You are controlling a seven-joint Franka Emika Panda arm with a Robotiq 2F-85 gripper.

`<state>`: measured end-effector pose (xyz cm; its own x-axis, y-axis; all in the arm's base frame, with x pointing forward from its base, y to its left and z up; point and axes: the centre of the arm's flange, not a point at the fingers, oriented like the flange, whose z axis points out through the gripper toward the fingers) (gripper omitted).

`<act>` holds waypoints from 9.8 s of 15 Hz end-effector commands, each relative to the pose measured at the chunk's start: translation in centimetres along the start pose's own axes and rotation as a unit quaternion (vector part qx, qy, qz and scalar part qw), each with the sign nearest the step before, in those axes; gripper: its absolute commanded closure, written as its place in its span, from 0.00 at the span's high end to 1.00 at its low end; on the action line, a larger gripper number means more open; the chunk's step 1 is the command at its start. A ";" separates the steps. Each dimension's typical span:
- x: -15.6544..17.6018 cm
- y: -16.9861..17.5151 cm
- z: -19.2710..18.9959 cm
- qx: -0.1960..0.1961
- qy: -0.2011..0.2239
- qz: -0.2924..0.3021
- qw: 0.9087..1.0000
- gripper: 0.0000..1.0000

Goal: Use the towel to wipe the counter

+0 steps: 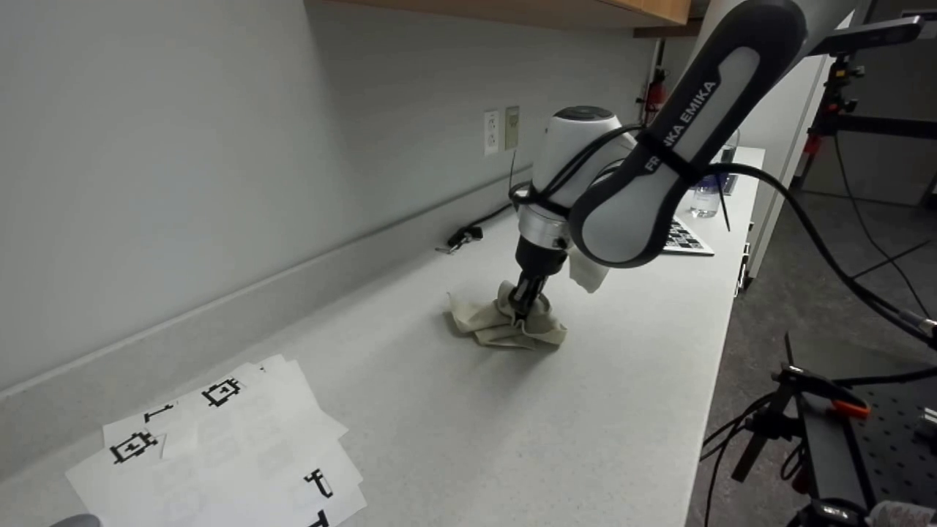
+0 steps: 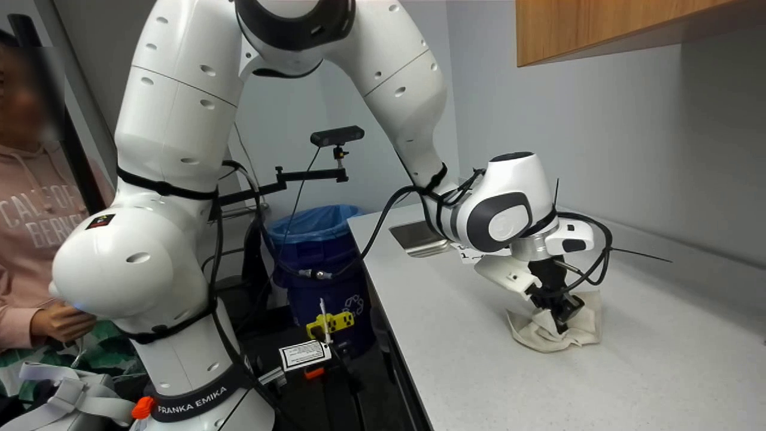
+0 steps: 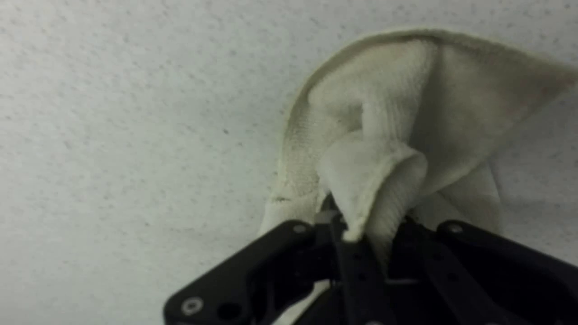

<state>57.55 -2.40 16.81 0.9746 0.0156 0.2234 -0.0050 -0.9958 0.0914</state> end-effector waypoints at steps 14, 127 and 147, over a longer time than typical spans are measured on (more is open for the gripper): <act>-0.6 -9.0 1.3 0.042 -0.008 -0.045 0.998 0.02; -4.9 -9.7 -19.1 0.118 -0.030 -0.043 0.992 1.00; -6.6 -8.7 -23.6 0.095 -0.055 -0.066 0.992 1.00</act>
<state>45.86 8.34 37.48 0.9826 0.1474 0.1131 0.1564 -0.9848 -0.0750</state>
